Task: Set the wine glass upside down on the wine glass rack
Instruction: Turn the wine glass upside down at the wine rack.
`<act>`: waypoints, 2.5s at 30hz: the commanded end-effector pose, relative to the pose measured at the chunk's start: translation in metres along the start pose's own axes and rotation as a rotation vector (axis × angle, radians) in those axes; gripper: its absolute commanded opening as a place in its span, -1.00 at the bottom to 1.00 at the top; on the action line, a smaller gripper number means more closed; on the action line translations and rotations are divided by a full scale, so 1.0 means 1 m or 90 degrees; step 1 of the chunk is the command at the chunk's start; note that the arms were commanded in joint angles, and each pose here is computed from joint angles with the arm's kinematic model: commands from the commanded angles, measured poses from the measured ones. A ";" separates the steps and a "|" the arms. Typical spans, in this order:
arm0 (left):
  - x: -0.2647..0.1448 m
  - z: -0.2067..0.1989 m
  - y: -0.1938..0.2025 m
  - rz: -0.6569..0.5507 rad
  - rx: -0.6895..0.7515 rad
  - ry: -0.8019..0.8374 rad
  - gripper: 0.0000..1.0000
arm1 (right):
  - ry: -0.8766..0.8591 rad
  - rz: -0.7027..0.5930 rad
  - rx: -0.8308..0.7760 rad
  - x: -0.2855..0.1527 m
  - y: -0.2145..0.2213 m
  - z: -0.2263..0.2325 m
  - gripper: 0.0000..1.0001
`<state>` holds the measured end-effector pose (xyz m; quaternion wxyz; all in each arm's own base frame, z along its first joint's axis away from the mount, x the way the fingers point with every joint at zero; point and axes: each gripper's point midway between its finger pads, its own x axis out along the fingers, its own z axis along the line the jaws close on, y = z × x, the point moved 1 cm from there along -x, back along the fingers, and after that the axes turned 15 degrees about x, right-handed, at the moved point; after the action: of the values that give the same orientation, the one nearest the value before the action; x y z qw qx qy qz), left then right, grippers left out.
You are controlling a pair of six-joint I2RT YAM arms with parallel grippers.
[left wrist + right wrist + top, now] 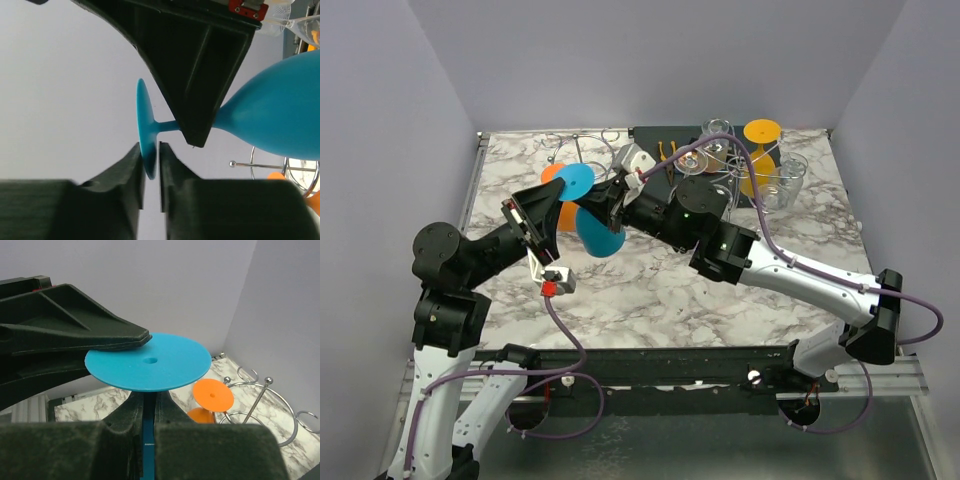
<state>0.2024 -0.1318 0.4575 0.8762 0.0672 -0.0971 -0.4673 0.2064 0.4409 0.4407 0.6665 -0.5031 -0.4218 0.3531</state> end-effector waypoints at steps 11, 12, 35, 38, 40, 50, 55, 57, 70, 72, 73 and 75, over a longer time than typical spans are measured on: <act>0.012 -0.017 0.019 0.023 0.064 0.035 -1.00 | 0.004 0.008 0.004 -0.007 0.004 -0.002 0.05; 0.013 -0.018 0.024 0.034 0.065 0.038 -1.00 | 0.012 0.008 0.003 -0.012 0.004 -0.004 0.28; 0.036 0.013 0.142 0.284 -0.019 0.034 -1.00 | 0.174 0.091 -0.052 -0.063 -0.023 -0.063 0.70; 0.036 0.021 0.154 0.313 -0.015 0.003 -1.00 | 0.221 0.078 0.007 -0.053 -0.044 -0.123 0.67; 0.035 0.024 0.161 0.329 -0.011 -0.011 -1.00 | 0.273 0.038 0.008 -0.058 -0.069 -0.166 0.65; 0.029 0.003 0.210 0.379 0.018 0.029 -1.00 | 0.516 -0.135 0.008 -0.155 -0.160 -0.287 0.68; 0.024 -0.021 0.232 0.377 0.073 0.076 -1.00 | 0.676 -0.196 0.069 -0.255 -0.154 -0.338 0.68; 0.015 -0.029 0.245 0.382 0.103 0.089 -1.00 | 0.739 -0.230 0.088 -0.296 -0.142 -0.350 0.70; -0.006 -0.090 0.292 0.394 0.117 0.138 -1.00 | 0.919 -0.207 0.171 -0.397 -0.044 -0.376 0.73; -0.003 -0.098 0.297 0.390 0.114 0.140 -1.00 | 0.927 -0.199 0.177 -0.401 -0.034 -0.375 0.74; -0.001 -0.104 0.300 0.386 0.113 0.143 -1.00 | 0.928 -0.196 0.179 -0.403 -0.030 -0.373 0.74; 0.004 -0.115 0.306 0.376 0.119 0.154 -1.00 | 0.933 -0.187 0.187 -0.407 -0.018 -0.369 0.74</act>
<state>0.4648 0.0446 0.4133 0.9781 0.1478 -0.0340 -0.1427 0.3980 -0.0605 0.3231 0.8745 -0.4608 0.1230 -0.0888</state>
